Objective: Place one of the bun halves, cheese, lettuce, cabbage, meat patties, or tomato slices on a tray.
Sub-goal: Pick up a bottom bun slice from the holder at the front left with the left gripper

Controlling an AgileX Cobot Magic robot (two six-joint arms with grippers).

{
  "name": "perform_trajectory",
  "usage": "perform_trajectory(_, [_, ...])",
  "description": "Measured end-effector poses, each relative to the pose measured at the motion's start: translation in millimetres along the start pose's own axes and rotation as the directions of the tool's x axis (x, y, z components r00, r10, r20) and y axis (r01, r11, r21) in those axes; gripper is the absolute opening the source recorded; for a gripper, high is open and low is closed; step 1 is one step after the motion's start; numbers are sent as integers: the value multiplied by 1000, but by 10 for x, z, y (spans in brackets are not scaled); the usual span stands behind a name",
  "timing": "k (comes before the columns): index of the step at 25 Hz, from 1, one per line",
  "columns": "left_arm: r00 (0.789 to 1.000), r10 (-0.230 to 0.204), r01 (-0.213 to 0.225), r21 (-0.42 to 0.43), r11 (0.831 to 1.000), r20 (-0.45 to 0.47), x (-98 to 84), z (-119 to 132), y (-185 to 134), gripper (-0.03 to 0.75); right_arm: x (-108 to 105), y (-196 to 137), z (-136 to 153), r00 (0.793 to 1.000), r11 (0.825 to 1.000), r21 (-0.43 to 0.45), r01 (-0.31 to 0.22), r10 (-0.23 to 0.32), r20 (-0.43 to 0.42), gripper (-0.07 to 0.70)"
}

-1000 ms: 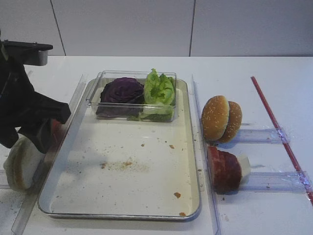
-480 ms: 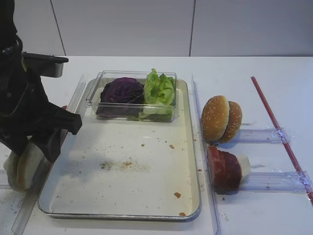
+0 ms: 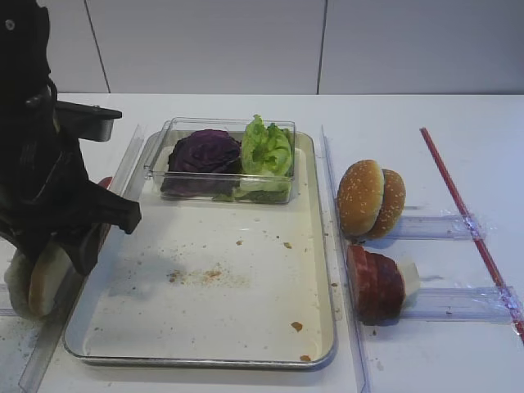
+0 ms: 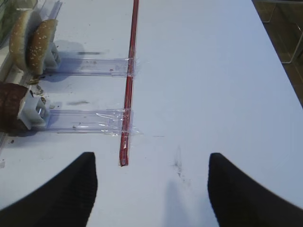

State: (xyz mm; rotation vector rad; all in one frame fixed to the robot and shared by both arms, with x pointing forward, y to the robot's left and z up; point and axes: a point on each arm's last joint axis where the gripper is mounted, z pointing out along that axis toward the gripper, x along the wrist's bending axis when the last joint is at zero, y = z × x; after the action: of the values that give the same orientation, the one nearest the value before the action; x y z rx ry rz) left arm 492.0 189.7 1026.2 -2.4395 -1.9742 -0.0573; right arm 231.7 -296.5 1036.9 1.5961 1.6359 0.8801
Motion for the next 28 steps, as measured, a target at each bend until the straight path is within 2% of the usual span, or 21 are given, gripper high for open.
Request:
perform_trajectory(2, [1000,-11,11,1,1000,-12,8,11,8,302,0,0,0,1000,1000,0,0,0,0,509])
perform_trajectory(5, [999,-32,32,0,999,-30,23,16,13,204,0,0,0,1000,1000,0,0,0,0,509])
perform_trajectory(8, [998,-33,33,-2,999,-44,37,15,15,106,0,0,0,1000,1000,0,0,0,0,509])
perform_trajectory(10, [998,-32,32,-1,999,-46,39,15,13,76,0,0,0,1000,1000,0,0,0,0,509])
perform_trajectory(17, [998,-37,36,-3,999,-46,38,6,17,71,0,0,0,1000,1000,0,0,0,0,509])
perform_trajectory(28, [997,-68,66,-61,996,-25,28,-178,75,67,0,0,0,1000,1000,0,0,0,0,509])
